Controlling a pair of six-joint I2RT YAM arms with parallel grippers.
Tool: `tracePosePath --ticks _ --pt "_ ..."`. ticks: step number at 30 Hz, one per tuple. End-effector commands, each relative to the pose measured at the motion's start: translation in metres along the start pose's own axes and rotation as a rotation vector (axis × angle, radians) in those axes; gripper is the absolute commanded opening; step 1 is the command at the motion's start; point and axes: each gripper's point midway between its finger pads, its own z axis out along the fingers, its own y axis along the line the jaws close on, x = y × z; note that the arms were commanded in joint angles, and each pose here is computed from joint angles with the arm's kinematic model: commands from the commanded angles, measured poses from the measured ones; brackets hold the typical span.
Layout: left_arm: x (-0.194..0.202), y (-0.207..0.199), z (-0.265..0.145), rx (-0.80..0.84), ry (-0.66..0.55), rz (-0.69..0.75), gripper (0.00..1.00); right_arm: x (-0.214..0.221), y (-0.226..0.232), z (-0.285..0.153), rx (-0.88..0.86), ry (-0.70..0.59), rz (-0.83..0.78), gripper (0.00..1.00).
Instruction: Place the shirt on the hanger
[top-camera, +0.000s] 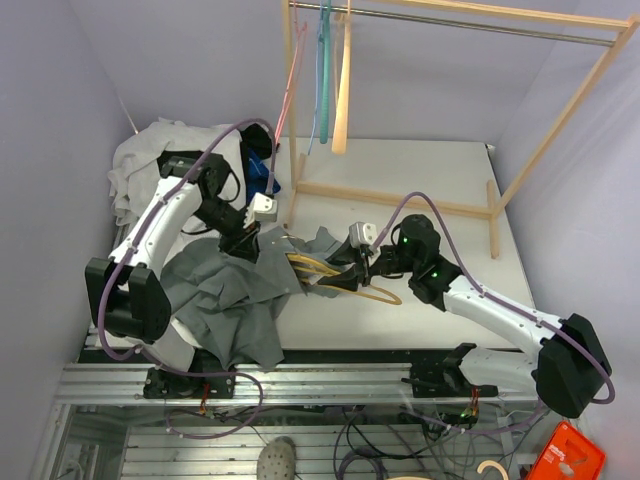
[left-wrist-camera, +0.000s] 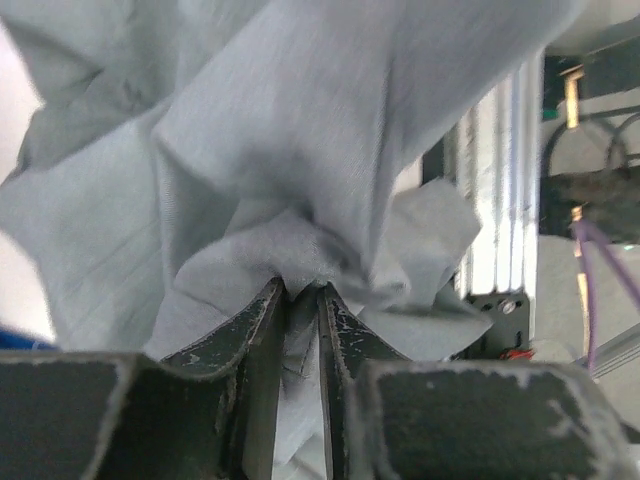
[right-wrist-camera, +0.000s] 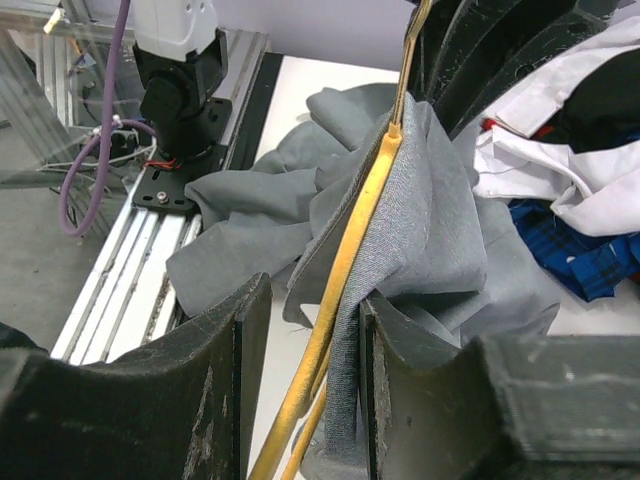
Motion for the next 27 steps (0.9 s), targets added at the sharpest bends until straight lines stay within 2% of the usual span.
tracePosePath --ticks 1,4,6,11,16,20,27 --pt "-0.06 -0.03 0.012 0.125 -0.204 0.004 0.29 -0.023 -0.009 0.005 0.019 -0.061 -0.112 0.0" --pt "-0.069 -0.034 0.011 0.133 -0.218 0.006 0.35 -0.02 -0.009 0.005 0.021 -0.056 -0.112 0.0" --pt "-0.074 -0.035 0.009 0.129 -0.221 0.019 0.35 -0.02 -0.01 0.005 0.022 -0.055 -0.114 0.0" --pt "-0.078 -0.04 0.007 0.124 -0.229 0.036 0.27 -0.018 -0.012 0.005 0.027 -0.056 -0.112 0.0" --pt "-0.075 -0.041 0.009 0.133 -0.219 0.017 0.23 -0.019 -0.013 0.005 0.029 -0.067 -0.114 0.0" --pt "-0.072 -0.04 0.012 0.142 -0.206 -0.013 0.07 -0.021 -0.014 0.006 0.034 -0.084 -0.116 0.0" --pt "-0.087 -0.049 0.001 0.119 -0.255 0.046 0.07 -0.02 -0.017 0.006 0.054 -0.103 -0.099 0.0"
